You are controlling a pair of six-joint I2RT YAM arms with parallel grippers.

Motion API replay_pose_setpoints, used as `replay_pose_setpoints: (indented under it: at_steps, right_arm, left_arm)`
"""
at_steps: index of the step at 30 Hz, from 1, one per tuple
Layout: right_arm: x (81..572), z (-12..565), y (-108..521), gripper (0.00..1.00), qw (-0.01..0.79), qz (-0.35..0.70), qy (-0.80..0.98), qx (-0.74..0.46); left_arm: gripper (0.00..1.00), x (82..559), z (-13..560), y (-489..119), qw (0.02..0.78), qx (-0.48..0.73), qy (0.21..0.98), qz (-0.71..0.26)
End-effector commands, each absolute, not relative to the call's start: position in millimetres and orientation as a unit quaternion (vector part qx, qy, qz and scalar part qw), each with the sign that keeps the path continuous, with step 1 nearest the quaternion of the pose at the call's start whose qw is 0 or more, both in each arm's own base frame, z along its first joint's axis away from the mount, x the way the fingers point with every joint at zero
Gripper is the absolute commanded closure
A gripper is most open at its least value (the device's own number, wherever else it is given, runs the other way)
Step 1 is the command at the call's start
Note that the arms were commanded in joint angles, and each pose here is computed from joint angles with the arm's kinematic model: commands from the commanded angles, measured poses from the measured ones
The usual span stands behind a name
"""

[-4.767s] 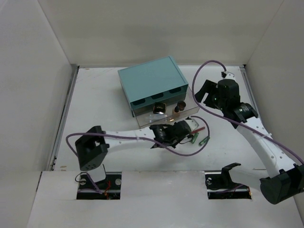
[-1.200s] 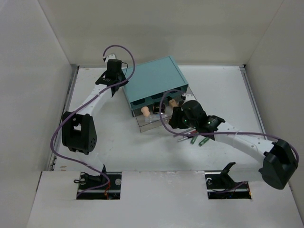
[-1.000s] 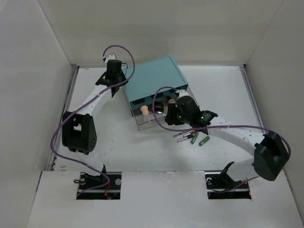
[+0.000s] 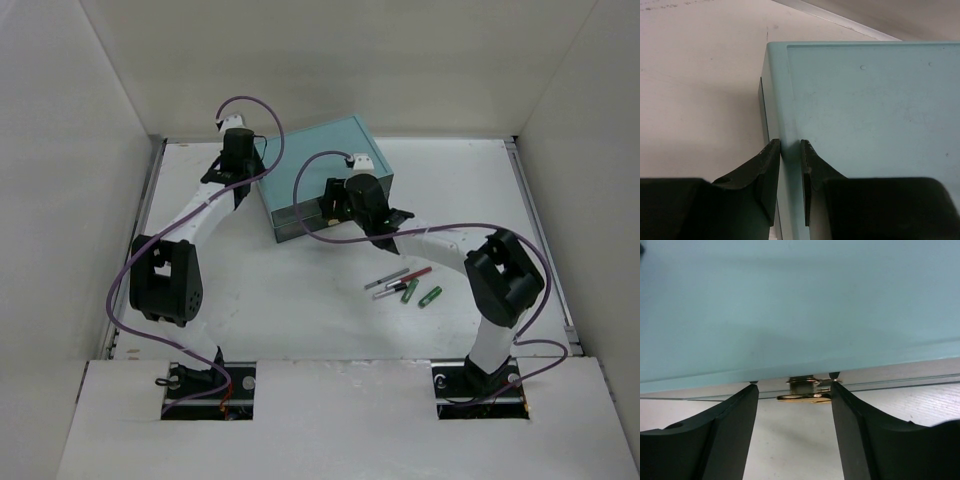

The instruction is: Organize the makeup

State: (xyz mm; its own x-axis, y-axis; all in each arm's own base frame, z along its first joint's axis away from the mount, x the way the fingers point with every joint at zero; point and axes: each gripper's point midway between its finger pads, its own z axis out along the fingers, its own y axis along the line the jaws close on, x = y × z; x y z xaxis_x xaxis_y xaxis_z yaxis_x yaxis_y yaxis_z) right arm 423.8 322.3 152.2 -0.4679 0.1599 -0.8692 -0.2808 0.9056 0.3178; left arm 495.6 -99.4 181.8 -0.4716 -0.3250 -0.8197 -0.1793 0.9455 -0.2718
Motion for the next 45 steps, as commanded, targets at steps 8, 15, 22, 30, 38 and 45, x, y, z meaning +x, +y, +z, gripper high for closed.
replay_pose_setpoints:
  at_steps: [8,15,22,30,38,45]
  right_arm:
    - [435,194,327,0.22,0.582,0.254,0.772,-0.032]
    - [404,145,315,0.11,0.536,0.239,0.807,-0.062]
    - [411,117,326,0.07,0.518,0.234,0.82,-0.071]
    - [434,112,338,0.1,0.525,0.252,0.81,-0.07]
    - [440,110,339,0.3,0.534,0.257,0.803,-0.07]
    - [428,101,342,0.52,0.517,0.282,0.804,-0.082]
  left_arm:
    - [0.97,450,132,-113,0.396,-0.101,0.911,-0.066]
    - [0.97,450,130,-109,0.396,-0.105,0.91,-0.064]
    - [0.97,451,128,-114,0.394,-0.101,0.911,-0.066]
    - [0.97,453,129,-115,0.391,-0.1,0.912,-0.065]
    - [0.97,451,129,-114,0.389,-0.099,0.913,-0.064]
    - [0.97,451,125,-114,0.385,-0.099,0.915,-0.062]
